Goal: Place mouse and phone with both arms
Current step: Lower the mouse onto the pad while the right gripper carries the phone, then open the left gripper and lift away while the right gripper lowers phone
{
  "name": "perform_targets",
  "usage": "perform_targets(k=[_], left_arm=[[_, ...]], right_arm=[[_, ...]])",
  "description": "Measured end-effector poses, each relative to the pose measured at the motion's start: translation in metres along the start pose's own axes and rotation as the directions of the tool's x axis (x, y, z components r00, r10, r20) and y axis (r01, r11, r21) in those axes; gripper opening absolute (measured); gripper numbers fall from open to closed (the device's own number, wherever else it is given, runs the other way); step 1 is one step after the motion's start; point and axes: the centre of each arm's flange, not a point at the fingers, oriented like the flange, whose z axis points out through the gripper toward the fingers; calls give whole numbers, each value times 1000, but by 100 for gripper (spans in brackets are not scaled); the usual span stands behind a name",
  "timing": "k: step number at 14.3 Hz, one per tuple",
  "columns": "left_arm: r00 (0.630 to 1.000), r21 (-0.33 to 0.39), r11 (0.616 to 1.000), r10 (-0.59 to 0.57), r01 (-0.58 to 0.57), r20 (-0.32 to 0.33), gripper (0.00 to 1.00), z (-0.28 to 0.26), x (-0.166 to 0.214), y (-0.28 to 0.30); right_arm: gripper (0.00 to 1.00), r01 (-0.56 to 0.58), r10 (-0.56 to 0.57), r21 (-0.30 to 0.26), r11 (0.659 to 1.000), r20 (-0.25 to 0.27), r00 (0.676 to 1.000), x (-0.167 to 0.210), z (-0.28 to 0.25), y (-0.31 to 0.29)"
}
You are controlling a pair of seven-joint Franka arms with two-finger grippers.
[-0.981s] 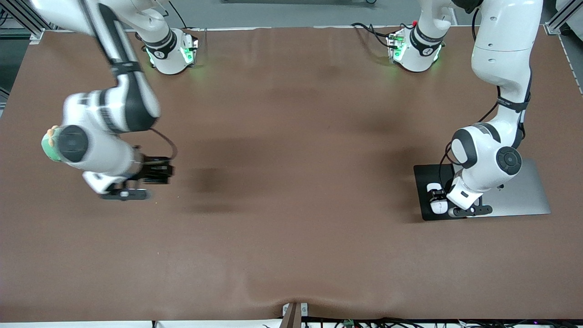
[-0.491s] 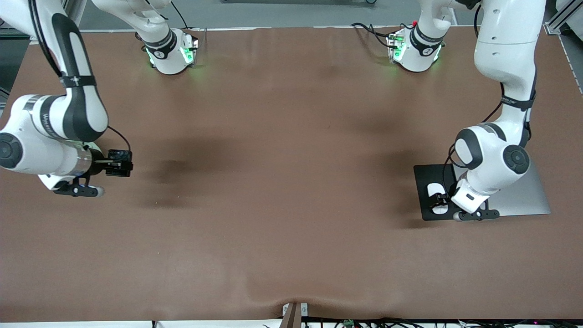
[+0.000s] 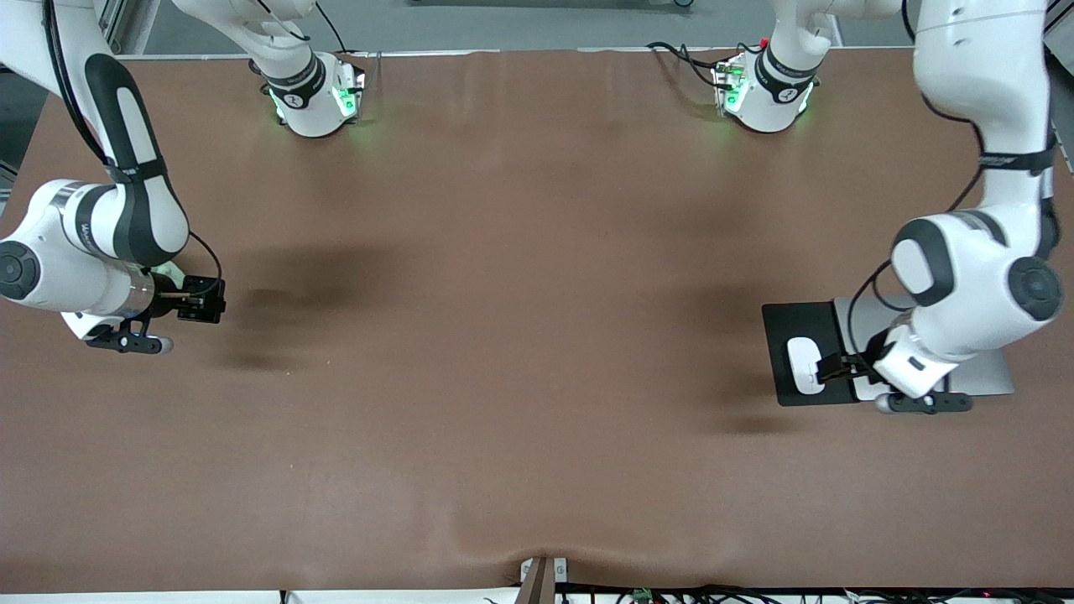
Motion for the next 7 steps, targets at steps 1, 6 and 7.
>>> perform_targets(k=[1,6,7], left_arm=[[1000,1,1000,6,-6,11,100,-16,1,-3],[995,16,997,73,-75,68,100,-123,-8,7],[994,18,996,86,-87,68,100,-147,-11,11]], right_arm=[[80,0,0,-1,1000,-1,1000,-1,10,1],[80,48,-48,-8,999,-25,999,-13,54,6],[80,63,-63,-9,998,-35,997,-17,61,11]])
